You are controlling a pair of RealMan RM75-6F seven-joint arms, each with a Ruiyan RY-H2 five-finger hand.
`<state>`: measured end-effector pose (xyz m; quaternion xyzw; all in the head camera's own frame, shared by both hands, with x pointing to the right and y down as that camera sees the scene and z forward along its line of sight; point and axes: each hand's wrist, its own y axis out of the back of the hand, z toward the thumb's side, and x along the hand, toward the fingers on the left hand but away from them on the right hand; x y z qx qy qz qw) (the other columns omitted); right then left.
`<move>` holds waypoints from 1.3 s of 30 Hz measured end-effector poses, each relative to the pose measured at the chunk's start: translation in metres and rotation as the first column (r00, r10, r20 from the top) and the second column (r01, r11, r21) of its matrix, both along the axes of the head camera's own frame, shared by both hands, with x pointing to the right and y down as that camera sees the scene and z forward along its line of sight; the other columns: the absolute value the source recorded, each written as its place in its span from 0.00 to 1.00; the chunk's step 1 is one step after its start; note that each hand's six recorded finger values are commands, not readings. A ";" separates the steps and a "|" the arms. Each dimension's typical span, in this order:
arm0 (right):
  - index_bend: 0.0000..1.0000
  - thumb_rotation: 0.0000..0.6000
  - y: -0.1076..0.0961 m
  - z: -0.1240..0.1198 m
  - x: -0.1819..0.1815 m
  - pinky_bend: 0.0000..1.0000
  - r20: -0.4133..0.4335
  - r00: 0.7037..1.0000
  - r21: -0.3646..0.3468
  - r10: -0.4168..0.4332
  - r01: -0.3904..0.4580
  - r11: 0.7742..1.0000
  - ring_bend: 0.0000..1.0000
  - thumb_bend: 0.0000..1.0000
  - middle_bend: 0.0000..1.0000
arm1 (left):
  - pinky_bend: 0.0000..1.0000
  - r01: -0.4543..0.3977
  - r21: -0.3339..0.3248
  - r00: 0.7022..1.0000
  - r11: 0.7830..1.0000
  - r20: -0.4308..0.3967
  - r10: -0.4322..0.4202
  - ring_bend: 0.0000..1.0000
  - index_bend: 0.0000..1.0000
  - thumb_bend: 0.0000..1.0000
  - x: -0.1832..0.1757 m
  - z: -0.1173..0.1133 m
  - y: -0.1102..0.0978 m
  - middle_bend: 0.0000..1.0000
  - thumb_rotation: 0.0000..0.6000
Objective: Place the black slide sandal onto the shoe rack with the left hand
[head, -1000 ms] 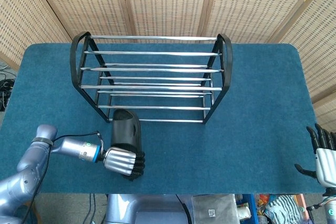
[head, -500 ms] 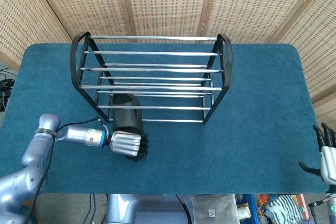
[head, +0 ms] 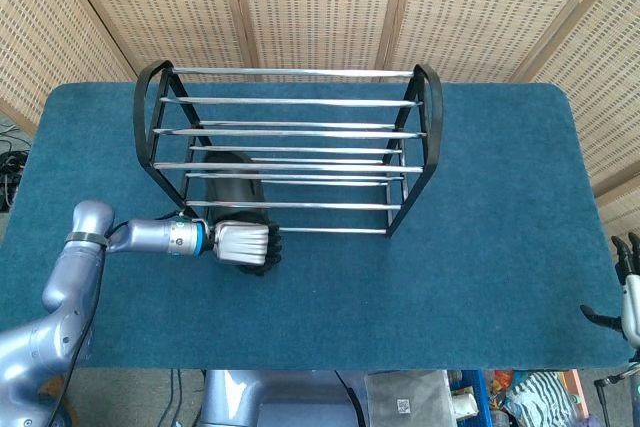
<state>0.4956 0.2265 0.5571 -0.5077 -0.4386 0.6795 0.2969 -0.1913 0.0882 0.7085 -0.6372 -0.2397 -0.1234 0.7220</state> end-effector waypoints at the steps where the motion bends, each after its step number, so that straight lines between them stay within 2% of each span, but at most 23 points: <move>1: 0.00 1.00 0.000 0.000 0.000 0.00 -0.001 1.000 -0.001 0.000 0.000 1.000 0.00 0.00 0.00 | 0.41 -0.001 0.003 1.000 1.000 0.003 0.001 0.30 0.51 0.05 0.000 0.000 -0.001 0.36 1.00; 6: 0.00 1.00 0.000 0.002 0.000 0.00 -0.009 1.000 -0.001 0.004 -0.004 1.000 0.00 0.00 0.00 | 0.36 -0.002 0.026 1.000 1.000 0.020 0.002 0.23 0.46 0.05 -0.001 0.001 -0.007 0.29 1.00; 11: 0.00 1.00 0.000 0.002 0.000 0.00 -0.015 1.000 -0.001 0.008 -0.008 1.000 0.00 0.00 0.00 | 0.25 -0.009 0.046 0.999 0.999 0.040 0.008 0.07 0.31 0.05 -0.007 0.002 -0.010 0.10 1.00; 17: 0.00 1.00 0.000 0.001 0.000 0.00 -0.013 1.000 0.002 0.008 -0.008 1.000 0.00 0.00 0.00 | 0.18 -0.014 0.084 0.999 0.996 0.049 0.010 0.00 0.22 0.05 -0.012 0.000 -0.016 0.01 1.00; 20: 0.00 1.00 0.000 0.000 -0.001 0.00 -0.010 1.000 0.006 0.008 -0.008 1.000 0.00 0.00 0.00 | 0.16 -0.016 0.103 0.998 0.995 0.063 0.009 0.00 0.17 0.05 -0.016 0.001 -0.020 0.00 1.00; 26: 0.00 1.00 0.001 -0.002 -0.001 0.00 -0.006 1.000 0.012 0.007 -0.007 1.000 0.00 0.00 0.00 | 0.16 -0.009 0.127 0.997 0.992 0.077 0.000 0.00 0.15 0.05 -0.022 0.000 -0.026 0.00 1.00; 32: 0.00 1.00 0.002 -0.003 -0.004 0.00 0.003 1.000 0.011 -0.004 0.004 1.000 0.00 0.00 0.00 | 0.16 -0.020 0.110 0.999 0.994 0.050 0.014 0.00 0.15 0.05 -0.027 -0.007 -0.021 0.00 1.00; 39: 0.00 1.00 0.003 -0.005 -0.008 0.00 0.016 1.000 0.012 -0.021 0.021 1.000 0.00 0.00 0.00 | 0.16 -0.026 0.051 0.999 0.998 -0.037 0.028 0.00 0.15 0.05 -0.030 -0.021 -0.005 0.00 1.00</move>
